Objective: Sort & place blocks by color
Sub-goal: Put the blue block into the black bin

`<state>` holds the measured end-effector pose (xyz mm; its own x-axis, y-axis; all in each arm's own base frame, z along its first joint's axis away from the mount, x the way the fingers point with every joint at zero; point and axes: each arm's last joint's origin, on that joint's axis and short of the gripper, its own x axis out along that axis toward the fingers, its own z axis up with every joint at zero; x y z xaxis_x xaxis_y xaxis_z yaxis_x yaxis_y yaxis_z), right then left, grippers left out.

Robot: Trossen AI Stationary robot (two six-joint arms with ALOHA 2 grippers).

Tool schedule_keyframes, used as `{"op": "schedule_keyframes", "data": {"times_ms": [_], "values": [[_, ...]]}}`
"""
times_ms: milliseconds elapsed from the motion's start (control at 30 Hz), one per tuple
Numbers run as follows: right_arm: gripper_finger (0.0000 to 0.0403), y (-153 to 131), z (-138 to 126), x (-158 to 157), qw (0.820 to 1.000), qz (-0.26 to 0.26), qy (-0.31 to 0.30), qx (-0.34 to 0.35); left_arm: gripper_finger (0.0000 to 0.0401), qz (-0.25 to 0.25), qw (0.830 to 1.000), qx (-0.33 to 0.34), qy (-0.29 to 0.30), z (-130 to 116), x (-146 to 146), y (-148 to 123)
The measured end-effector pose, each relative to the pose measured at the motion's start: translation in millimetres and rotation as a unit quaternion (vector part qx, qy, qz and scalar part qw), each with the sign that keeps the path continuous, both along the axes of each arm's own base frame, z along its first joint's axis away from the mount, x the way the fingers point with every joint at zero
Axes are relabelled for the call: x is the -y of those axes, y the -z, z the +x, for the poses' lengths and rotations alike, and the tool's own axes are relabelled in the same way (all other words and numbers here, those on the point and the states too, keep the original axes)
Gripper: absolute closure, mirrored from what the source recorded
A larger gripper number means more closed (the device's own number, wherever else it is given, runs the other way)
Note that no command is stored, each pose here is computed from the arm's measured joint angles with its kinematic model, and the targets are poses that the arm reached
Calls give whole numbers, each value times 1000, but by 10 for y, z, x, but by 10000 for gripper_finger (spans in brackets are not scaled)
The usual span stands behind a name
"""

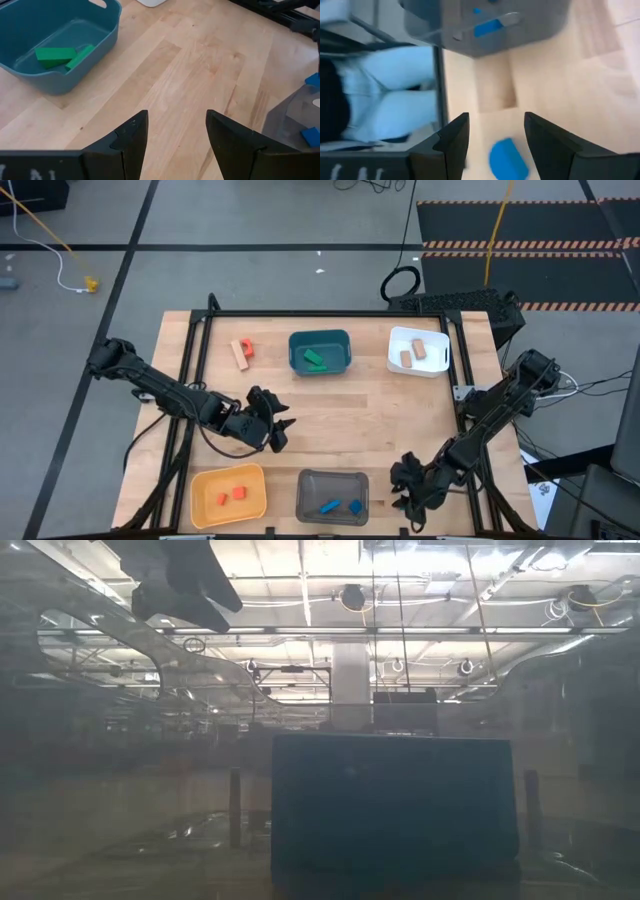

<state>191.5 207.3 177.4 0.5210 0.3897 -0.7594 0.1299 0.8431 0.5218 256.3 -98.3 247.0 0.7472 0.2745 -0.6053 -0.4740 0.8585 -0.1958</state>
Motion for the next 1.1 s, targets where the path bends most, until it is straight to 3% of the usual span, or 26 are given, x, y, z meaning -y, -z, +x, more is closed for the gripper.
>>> {"op": "schedule_keyframes", "data": {"times_ms": [133, 533, 1100], "values": [[220, -15, -21, 25, 999, -36, -5, -25, 201, 0, 1000, 0, 0, 0, 0, 0], [220, -4, -67, -14, 999, -43, 18, -20, 201, -1, 1000, 0, -1, -1, 0, 0], [220, 198, -160, -270, 995, -83, -47, 17, 201, 5, 1000, -1, -18, 29, -89, 0]]}}
